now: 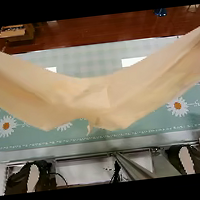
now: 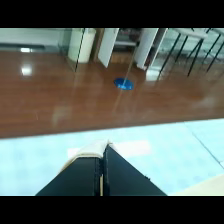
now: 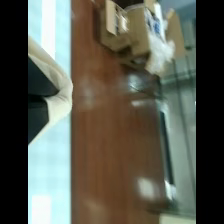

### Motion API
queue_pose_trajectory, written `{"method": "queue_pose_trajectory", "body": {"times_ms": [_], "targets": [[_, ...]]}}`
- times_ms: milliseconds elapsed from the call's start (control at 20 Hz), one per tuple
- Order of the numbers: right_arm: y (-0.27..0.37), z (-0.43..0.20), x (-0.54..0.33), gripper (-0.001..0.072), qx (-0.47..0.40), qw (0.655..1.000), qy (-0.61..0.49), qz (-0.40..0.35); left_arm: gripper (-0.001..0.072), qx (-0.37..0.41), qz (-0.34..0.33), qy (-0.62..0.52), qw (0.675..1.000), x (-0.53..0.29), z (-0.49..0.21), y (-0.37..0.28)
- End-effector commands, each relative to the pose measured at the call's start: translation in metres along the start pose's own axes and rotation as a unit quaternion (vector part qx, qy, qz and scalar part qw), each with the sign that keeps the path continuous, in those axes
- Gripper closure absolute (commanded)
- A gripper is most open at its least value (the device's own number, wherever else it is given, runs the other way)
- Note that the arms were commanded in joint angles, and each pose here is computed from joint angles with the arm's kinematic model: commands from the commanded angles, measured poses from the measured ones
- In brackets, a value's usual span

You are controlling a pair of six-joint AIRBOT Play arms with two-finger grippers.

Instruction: Fold the shirts.

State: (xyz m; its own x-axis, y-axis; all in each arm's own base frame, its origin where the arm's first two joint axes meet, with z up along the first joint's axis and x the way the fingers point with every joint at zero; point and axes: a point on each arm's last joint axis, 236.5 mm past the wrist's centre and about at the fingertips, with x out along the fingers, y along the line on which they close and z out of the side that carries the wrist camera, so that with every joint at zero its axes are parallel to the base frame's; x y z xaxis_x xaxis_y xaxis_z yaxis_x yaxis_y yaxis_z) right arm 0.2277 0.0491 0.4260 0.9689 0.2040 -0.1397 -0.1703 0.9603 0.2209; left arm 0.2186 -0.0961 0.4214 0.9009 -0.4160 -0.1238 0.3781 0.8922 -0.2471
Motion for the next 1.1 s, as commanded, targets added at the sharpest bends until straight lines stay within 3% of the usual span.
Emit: {"method": "queue_pose_trajectory", "body": {"times_ms": [0, 200, 450, 700, 1050], "targets": [[-0.018, 0.036, -0.017, 0.0687, -0.025, 0.996, -0.046, -0.068, 0.0689, -0.028, 0.024, 0.059, 0.998, -0.002, -0.029, 0.011], [-0.062, 0.026, 0.035, 0.0687, 0.021, 0.997, 0.015, -0.066, 0.0689, -0.094, 0.032, 0.14, 0.985, 0.014, -0.084, 0.036], [-0.106, -0.016, 0.134, 0.0687, 0.129, 0.985, 0.11, 0.026, 0.0688, -0.212, 0.015, 0.275, 0.937, 0.045, -0.209, 0.067], [-0.14, -0.123, 0.232, 0.0687, 0.133, 0.956, 0.259, 0.025, 0.0688, -0.304, 0.031, 0.331, 0.893, 0.069, -0.326, 0.088], [-0.152, -0.253, 0.346, 0.0687, 0.131, 0.931, 0.34, 0.002, 0.0688, -0.339, 0.07, 0.334, 0.877, 0.085, -0.37, 0.113]]}}
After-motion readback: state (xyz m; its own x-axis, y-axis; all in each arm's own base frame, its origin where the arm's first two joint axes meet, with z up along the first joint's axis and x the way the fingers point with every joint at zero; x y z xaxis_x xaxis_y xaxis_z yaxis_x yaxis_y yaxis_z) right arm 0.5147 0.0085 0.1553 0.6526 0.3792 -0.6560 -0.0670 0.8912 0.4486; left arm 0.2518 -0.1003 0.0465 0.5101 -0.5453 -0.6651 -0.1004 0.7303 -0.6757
